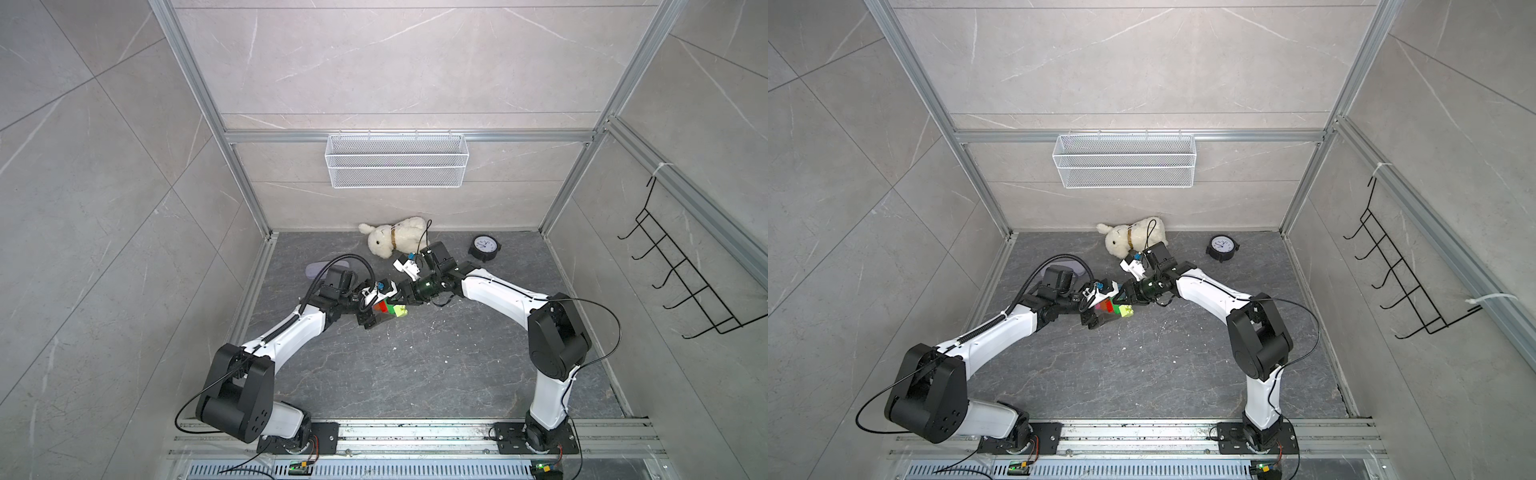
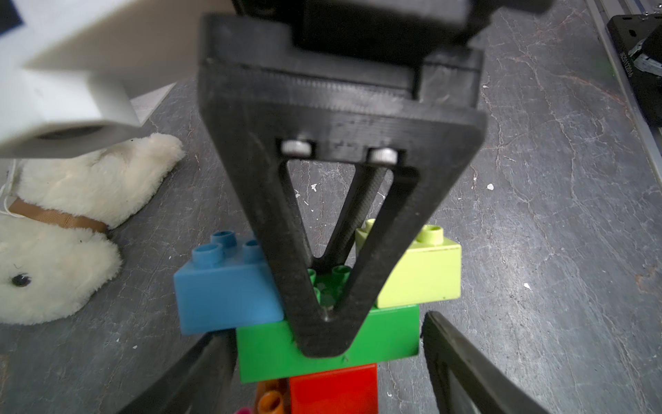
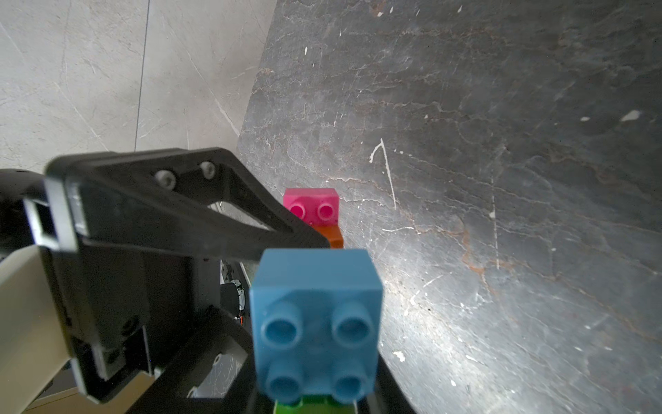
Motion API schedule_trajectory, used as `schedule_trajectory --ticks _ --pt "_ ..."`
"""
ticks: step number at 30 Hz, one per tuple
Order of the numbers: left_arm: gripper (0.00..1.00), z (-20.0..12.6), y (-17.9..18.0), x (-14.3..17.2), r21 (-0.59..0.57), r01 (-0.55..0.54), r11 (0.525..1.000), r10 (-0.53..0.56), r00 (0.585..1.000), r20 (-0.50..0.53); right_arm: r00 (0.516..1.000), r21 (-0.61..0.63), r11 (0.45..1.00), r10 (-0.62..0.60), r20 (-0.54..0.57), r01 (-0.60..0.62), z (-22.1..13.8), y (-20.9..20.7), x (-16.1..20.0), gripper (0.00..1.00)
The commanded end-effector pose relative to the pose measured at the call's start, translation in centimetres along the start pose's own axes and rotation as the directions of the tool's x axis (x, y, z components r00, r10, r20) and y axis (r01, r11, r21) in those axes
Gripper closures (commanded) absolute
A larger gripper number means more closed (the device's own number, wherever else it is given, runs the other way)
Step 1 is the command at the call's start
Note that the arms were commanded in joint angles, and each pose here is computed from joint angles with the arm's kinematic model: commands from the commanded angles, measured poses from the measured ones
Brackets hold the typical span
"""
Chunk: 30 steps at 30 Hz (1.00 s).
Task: Assemble the letter y with lego
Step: Place the lego brick at the center of the board.
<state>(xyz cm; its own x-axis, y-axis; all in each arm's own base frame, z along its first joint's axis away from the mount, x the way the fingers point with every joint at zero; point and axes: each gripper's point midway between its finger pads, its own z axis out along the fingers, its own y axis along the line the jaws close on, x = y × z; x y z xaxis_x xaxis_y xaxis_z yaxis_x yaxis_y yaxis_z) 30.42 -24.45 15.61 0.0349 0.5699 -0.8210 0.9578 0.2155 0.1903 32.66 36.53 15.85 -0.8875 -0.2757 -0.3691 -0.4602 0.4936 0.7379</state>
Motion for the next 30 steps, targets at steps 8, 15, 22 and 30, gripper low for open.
schedule_trajectory --ticks 8,15,22,30 --pt "0.25 0.3 0.3 -1.0 -0.016 -0.027 1.0 0.027 0.999 0.031 1.0 -0.045 0.999 -0.016 0.025 0.017 -1.0 1.6 -0.3 0.81" --pt "0.35 0.3 0.1 -1.1 -0.014 -0.039 0.999 0.039 0.999 0.031 0.999 -0.044 0.999 -0.016 0.028 0.017 -1.1 1.5 -0.3 0.8" --pt "0.42 0.3 0.2 -1.0 -0.02 -0.031 0.999 0.031 0.999 0.023 0.999 -0.046 0.999 -0.017 0.037 0.018 -1.4 1.7 -0.5 0.78" --pt "0.45 0.5 0.3 -0.6 -0.023 0.02 1.0 -0.02 1.0 0.013 0.999 -0.023 1.0 -0.011 0.047 0.013 -2.1 1.6 -0.7 0.51"
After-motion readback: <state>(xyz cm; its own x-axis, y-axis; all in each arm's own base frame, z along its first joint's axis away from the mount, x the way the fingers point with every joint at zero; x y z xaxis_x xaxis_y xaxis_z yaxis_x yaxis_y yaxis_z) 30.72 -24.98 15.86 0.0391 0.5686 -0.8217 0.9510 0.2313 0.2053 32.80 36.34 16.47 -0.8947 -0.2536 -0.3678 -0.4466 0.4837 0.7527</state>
